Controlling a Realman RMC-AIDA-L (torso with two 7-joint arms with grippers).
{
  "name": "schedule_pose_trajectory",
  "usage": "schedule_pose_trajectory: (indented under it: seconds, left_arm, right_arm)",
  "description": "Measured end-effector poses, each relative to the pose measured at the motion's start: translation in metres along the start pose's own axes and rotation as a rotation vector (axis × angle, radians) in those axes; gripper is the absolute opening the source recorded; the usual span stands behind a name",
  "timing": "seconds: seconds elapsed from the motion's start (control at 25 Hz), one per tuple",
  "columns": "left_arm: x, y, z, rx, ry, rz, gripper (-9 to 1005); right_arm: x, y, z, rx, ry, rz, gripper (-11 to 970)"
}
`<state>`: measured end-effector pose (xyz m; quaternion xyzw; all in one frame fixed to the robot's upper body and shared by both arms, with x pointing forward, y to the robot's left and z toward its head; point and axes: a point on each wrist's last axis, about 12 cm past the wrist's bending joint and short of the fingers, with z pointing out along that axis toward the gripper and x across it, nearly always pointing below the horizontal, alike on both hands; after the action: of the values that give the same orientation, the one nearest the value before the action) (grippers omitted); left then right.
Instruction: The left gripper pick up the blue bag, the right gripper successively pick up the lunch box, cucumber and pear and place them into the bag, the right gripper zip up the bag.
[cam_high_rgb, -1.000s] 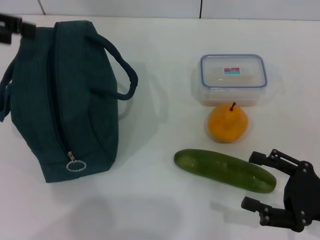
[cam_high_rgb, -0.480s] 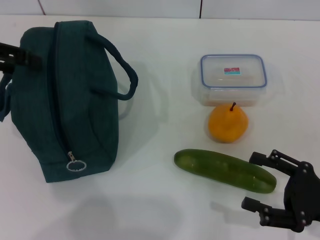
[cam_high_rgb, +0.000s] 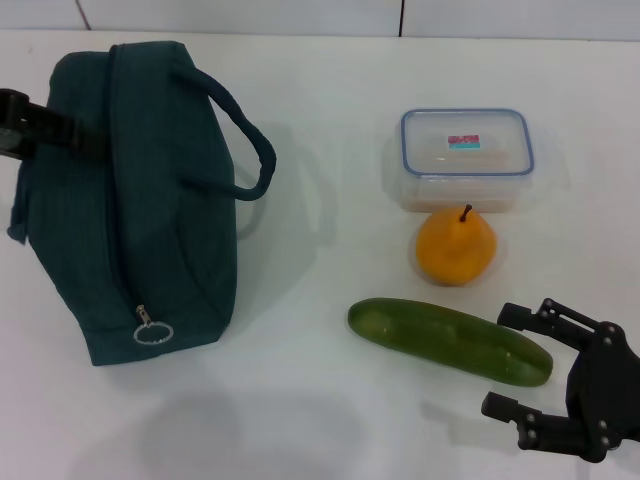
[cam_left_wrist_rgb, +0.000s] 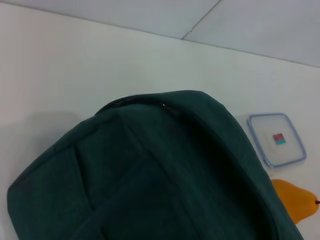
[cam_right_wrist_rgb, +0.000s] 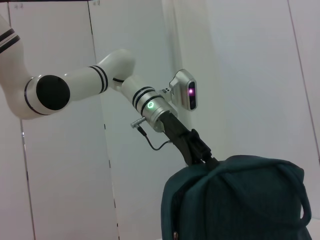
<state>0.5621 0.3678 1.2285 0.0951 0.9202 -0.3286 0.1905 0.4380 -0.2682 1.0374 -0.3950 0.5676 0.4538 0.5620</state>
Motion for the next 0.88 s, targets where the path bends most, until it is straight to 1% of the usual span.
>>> schedule_pose_trajectory:
  seconds: [0.32, 0.56, 0.68, 0.88]
  left_arm:
    - [-0.0003, 0.0024, 0.0013, -0.007, -0.013, 0.044, 574]
    - [-0.0014, 0.0033, -0.0004, -0.021, -0.015, 0.053, 366]
    - [-0.0012, 0.0021, 0.0017, -0.019, -0.009, 0.067, 145]
    - [-0.0028, -0.0027, 0.0044, 0.016, -0.011, 0.081, 116]
  right_arm:
    - [0.0006, -0.0002, 0.0, 0.004, 0.004, 0.001, 859]
    - [0.0018, 0.0011, 0.0002, 0.006, 0.002, 0.01, 860]
    - [0.0018, 0.0012, 0.0001, 0.008, 0.002, 0.01, 860]
    - [0.0013, 0.001, -0.0004, 0.017, -0.006, 0.01, 860]
